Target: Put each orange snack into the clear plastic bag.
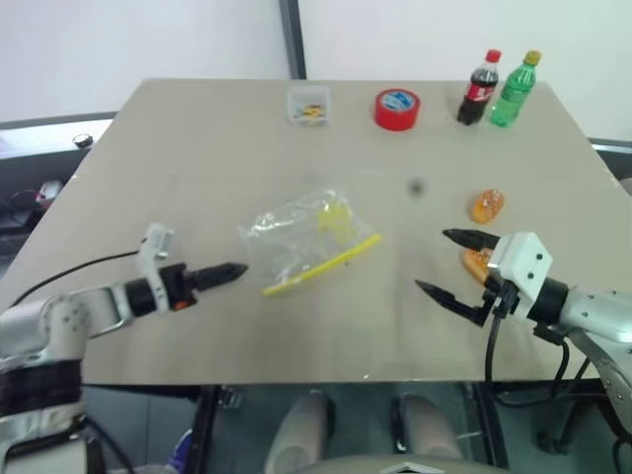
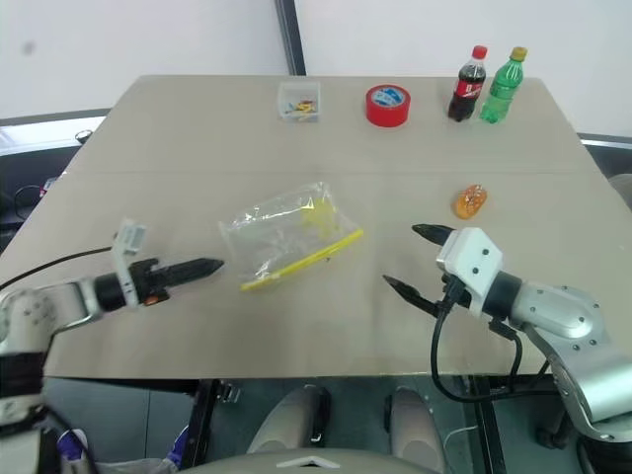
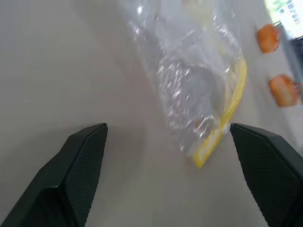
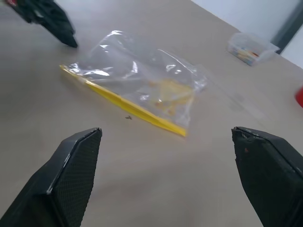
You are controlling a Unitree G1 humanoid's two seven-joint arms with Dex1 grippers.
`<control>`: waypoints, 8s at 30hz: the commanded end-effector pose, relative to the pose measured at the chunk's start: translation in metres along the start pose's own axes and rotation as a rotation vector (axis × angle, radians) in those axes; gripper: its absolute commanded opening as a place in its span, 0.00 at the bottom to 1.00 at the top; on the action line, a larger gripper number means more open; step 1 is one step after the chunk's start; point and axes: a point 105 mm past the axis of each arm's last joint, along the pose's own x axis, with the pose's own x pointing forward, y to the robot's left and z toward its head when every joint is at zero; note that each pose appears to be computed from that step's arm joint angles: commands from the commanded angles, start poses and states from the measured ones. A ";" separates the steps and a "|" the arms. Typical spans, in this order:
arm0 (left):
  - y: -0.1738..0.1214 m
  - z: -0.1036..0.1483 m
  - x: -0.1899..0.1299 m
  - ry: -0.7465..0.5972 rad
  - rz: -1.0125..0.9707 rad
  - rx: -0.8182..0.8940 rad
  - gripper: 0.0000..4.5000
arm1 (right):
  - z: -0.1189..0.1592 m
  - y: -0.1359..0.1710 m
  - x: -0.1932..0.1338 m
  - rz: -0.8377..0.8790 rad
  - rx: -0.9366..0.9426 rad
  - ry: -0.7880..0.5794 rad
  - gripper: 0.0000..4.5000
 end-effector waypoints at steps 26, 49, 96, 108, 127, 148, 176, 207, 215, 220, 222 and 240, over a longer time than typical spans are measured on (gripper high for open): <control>-0.081 0.049 0.102 -0.029 -0.454 -0.552 0.01 | -0.022 -0.011 0.061 -0.206 -0.551 0.150 1.00; -0.106 0.075 0.076 -0.184 -0.459 -0.480 0.00 | -0.028 -0.087 0.140 -0.573 -0.581 0.030 0.07; -0.155 0.013 0.113 -0.322 -0.013 1.426 0.84 | 0.008 -0.114 0.146 -0.384 -0.471 0.209 0.00; -0.141 0.030 0.110 -0.329 0.037 1.429 0.01 | 0.000 -0.119 0.132 -0.433 -0.450 0.238 0.00; -0.120 0.052 0.093 -0.363 -0.112 1.418 0.00 | -0.010 -0.110 0.091 -0.466 -0.267 0.188 0.51; -0.132 0.050 0.090 -0.416 -0.103 1.428 0.00 | -0.005 -0.108 0.103 -0.464 -0.269 0.143 0.02; -0.138 0.048 0.075 -0.440 -0.086 1.488 0.72 | 0.017 -0.122 0.105 -0.498 -0.053 0.029 0.00; -0.165 0.041 0.088 -0.457 -0.189 1.553 0.99 | 0.021 -0.088 0.131 -0.401 -0.121 0.019 0.00; -0.163 0.040 0.088 -0.452 -0.185 1.553 0.19 | 0.019 -0.089 0.130 -0.406 -0.127 0.029 0.00; -0.155 0.044 0.086 -0.445 -0.151 1.540 0.02 | 0.018 -0.086 0.130 -0.391 -0.131 0.032 0.00; -0.149 0.048 0.086 -0.445 -0.124 1.533 0.00 | 0.017 -0.082 0.128 -0.358 -0.134 0.034 0.06; -0.123 0.052 0.078 -0.483 -0.039 1.441 0.00 | 0.004 -0.059 0.060 -0.343 0.170 -0.003 0.01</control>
